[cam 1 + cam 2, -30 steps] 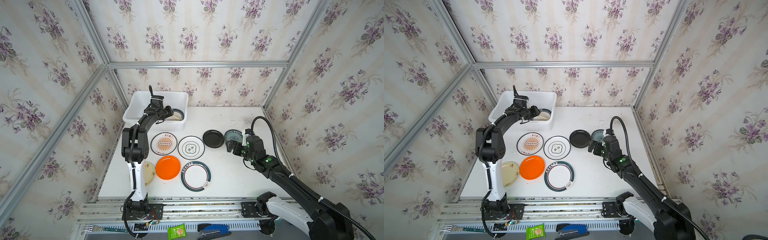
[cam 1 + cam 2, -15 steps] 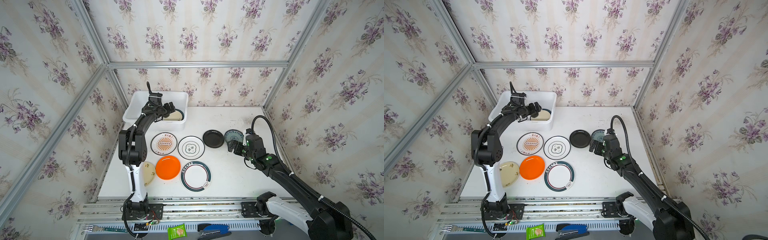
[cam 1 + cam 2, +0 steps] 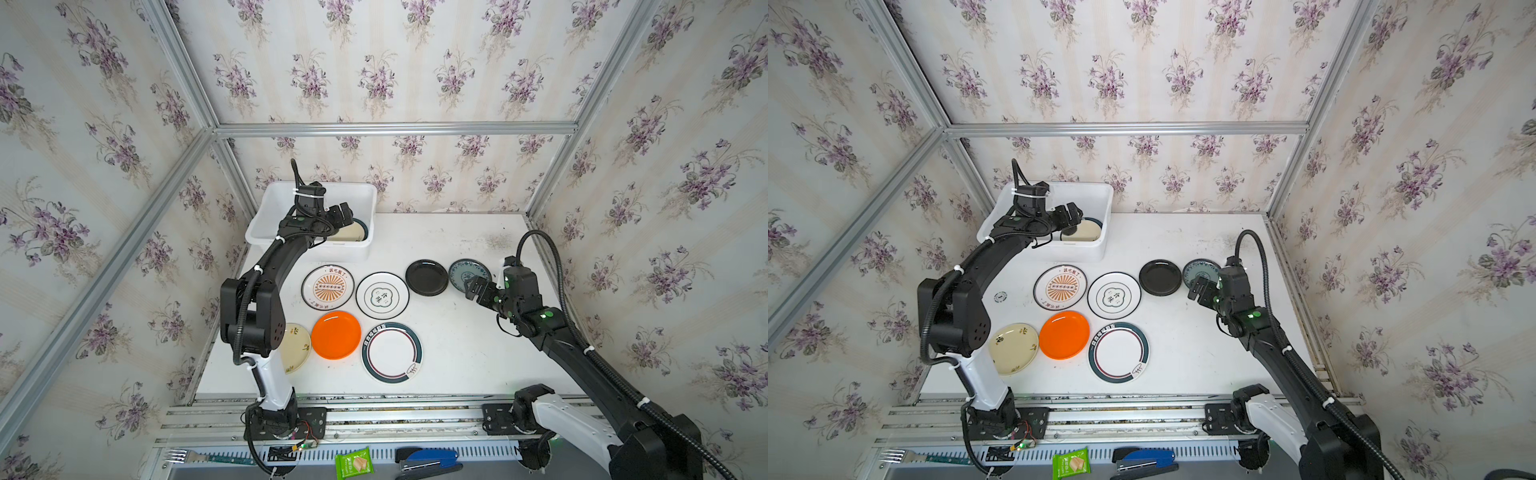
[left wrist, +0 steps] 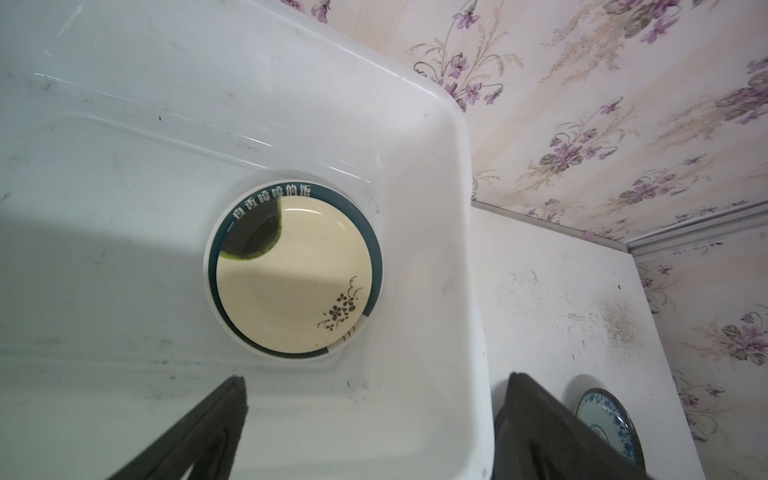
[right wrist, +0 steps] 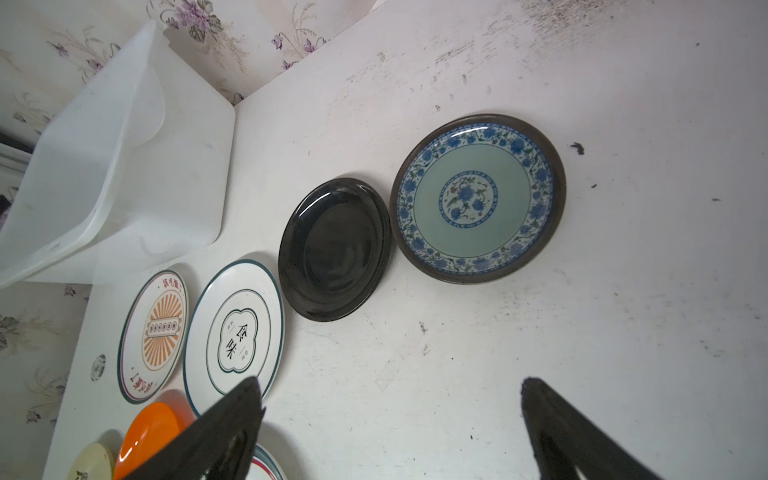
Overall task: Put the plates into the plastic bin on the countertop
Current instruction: 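Withdraw the left gripper while the right gripper moves to the blue floral plate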
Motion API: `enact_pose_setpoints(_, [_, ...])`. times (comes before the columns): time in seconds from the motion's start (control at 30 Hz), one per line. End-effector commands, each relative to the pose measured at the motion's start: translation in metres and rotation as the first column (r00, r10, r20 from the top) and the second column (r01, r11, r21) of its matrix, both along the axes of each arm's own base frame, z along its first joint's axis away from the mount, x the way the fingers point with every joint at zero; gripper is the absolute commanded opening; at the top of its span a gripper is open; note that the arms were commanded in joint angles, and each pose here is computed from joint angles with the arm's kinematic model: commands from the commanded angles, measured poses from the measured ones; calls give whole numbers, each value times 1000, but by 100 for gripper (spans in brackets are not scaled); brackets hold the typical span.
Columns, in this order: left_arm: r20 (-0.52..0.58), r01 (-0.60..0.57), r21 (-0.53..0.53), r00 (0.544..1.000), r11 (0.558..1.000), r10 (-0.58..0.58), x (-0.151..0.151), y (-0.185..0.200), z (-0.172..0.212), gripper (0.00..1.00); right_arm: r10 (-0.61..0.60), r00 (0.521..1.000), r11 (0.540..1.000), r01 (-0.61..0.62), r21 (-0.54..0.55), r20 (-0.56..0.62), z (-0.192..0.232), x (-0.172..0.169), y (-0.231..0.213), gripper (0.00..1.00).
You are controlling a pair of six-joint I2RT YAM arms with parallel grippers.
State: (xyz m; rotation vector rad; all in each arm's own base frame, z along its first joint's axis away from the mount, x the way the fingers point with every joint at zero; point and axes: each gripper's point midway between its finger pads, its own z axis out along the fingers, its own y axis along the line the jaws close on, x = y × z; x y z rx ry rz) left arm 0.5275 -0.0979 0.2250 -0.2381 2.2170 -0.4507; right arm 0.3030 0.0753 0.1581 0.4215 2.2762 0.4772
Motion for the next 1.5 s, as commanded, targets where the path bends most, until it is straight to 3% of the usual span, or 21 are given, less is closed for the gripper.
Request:
enact_pose_setpoints(0.0, [97,-36,-26,994,999,39,-8,2,20,99,8,1000,998,-7,59,-24,1,-4,2,99])
enact_pose_setpoints(0.33, [207,25,-152,978,988,7,-73,-32,24,99,-69,993,996,73,49,-95,-16,0,-47,99])
enact_pose_setpoints(0.57, [220,109,-225,974,968,-58,-122,-61,3,99,-28,990,995,41,96,-136,-39,-2,-41,99])
enact_pose_setpoints(0.9, [282,157,-235,956,959,-87,-184,-62,2,99,8,997,993,2,118,-83,-39,-2,-35,99])
enact_pose_setpoints(1.27, [289,206,-203,947,957,-142,-215,-66,-3,99,21,995,978,0,208,-98,-45,5,-26,94])
enact_pose_setpoints(1.47, [334,236,-179,928,955,-167,-213,-73,2,99,17,990,979,13,204,-142,-61,17,-30,88])
